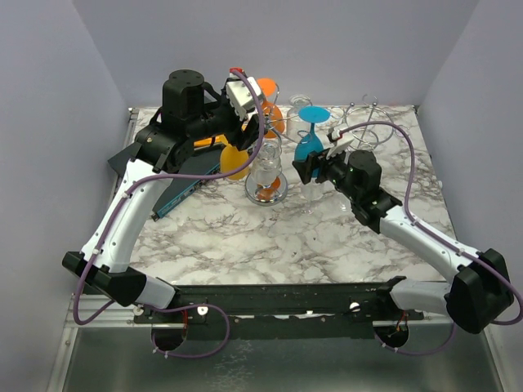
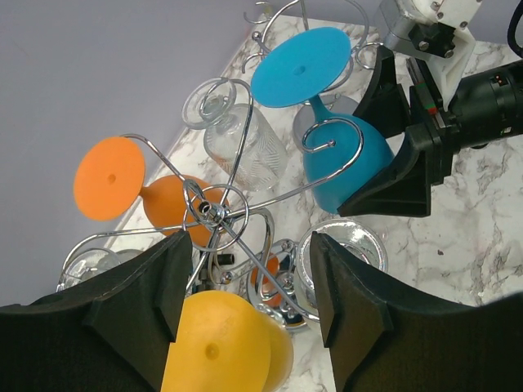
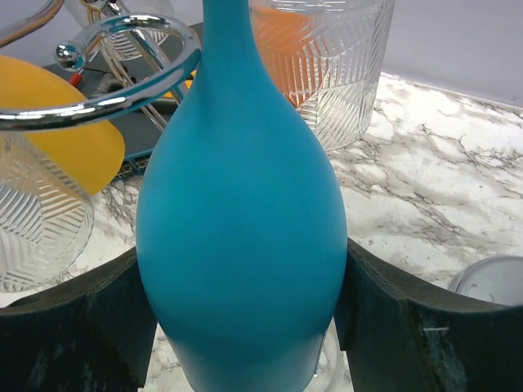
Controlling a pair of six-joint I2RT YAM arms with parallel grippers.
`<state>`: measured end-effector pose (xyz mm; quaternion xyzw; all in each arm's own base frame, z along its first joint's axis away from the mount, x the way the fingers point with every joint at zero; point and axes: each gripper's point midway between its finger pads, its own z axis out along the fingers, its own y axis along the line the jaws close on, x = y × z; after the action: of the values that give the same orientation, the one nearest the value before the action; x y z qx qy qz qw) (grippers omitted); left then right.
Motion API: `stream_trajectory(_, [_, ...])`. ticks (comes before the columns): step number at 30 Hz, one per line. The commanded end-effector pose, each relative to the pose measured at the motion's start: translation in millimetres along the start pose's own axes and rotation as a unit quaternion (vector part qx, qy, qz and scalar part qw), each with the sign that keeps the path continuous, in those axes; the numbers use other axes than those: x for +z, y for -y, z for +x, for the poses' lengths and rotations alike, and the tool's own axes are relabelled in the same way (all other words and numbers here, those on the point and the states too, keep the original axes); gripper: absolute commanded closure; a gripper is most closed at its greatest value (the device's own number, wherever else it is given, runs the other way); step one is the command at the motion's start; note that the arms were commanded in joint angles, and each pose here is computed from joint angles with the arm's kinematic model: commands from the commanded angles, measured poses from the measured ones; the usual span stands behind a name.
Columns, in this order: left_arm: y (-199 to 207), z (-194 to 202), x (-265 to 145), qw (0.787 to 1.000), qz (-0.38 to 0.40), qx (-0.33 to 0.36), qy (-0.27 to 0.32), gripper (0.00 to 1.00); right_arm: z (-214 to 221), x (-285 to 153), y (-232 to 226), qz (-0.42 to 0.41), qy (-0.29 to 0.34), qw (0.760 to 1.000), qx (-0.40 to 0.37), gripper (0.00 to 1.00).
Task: Place the wine glass upside down on the wine glass rack
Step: Turn the wine glass upside down at the wine rack.
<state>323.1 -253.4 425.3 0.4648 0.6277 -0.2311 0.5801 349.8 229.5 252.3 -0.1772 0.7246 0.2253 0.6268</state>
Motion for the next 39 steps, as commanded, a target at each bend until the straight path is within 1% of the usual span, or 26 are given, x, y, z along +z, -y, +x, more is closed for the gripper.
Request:
stream_trajectory(1, [6.0, -8.1, -9.3, 1.0, 0.004, 0.007, 0.009, 0.34, -13.3, 6.4, -6.4, -0.023, 0.004, 1.0, -0.015, 0.32])
stream_trajectory(10, [6.5, -7.2, -10.2, 1.0, 0.003, 0.009, 0.008, 0.33, -9.3, 10.5, -15.2, -0.051, 0.0, 0.998, -0.023, 0.32])
stream_trajectory(17, [5.5, -7.0, -9.5, 1.0, 0.001, 0.012, 0.007, 0.31, -10.8, 9.6, -23.8, -0.077, 0.001, 0.997, -0.031, 0.3])
stream_trajectory(26, [5.4, -4.7, -9.5, 1.0, -0.002, 0.015, 0.003, 0.31, -6.8, 0.7, -31.1, -0.1, 0.007, 0.994, -0.041, 0.32])
stream_trajectory(39, [5.3, -7.5, -5.5, 1.0, 0.001, 0.012, 0.005, 0.3, -11.2, -24.7, -44.5, -0.139, 0.052, 0.987, -0.054, 0.33])
